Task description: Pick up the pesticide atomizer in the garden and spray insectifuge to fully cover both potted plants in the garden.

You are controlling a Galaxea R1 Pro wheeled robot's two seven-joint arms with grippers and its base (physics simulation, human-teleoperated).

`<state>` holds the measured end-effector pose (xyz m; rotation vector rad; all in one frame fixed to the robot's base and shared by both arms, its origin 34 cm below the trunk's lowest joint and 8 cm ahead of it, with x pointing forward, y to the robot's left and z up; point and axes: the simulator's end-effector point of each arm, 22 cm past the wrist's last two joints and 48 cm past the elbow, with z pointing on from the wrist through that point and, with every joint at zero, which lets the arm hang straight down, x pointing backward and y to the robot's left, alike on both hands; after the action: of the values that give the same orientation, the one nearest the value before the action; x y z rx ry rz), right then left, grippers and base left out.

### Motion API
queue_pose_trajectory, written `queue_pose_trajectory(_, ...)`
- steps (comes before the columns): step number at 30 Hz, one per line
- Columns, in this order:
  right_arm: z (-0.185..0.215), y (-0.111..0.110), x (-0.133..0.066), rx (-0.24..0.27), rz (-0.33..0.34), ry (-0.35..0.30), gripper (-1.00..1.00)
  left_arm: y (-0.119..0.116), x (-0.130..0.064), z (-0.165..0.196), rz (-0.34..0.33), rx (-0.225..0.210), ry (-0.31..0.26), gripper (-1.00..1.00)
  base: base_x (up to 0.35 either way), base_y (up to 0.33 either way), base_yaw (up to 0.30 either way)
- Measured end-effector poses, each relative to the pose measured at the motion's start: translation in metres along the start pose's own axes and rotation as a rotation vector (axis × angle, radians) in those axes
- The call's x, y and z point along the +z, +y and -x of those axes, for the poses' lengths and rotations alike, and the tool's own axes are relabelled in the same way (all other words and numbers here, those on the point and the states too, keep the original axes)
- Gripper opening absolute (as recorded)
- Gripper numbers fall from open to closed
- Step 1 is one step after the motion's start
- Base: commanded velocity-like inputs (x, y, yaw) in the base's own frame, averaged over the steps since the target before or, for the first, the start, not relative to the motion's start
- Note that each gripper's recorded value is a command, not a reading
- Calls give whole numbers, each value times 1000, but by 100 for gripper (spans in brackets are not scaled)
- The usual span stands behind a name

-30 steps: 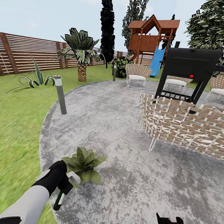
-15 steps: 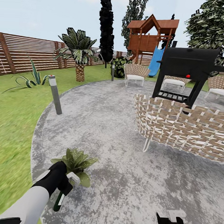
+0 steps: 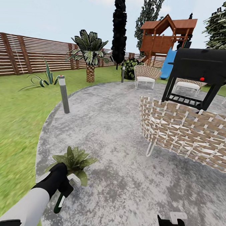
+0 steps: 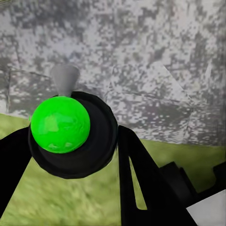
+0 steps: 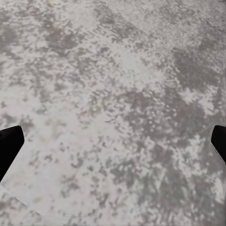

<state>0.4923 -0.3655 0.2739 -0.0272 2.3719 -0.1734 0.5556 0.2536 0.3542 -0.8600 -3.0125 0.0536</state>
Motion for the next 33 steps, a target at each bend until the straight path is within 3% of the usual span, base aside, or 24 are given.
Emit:
queue_pose_trajectory(7,0,0,0,0,0,0,100,-1,0,-1,-2,0,2,-100,111,-272,269)
queue_pose_trajectory(14,-2,3,2,-1,5,9,100,1,6,-6,-6,-4,22,-100,192,-239,40)
queue_pose_trajectory(17,0,0,0,1,0,0,100,-2,3,-3,-7,1,7,-100,150,-230,1)
queue_pose_trajectory(27,-1,1,0,1,1,1,100,-2,4,-5,-7,3,11,-100,-152,-220,182)
queue_pose_trajectory(33,0,1,0,0,2,0,100,-2,4,-5,-6,1,12,-100,31,-268,278)
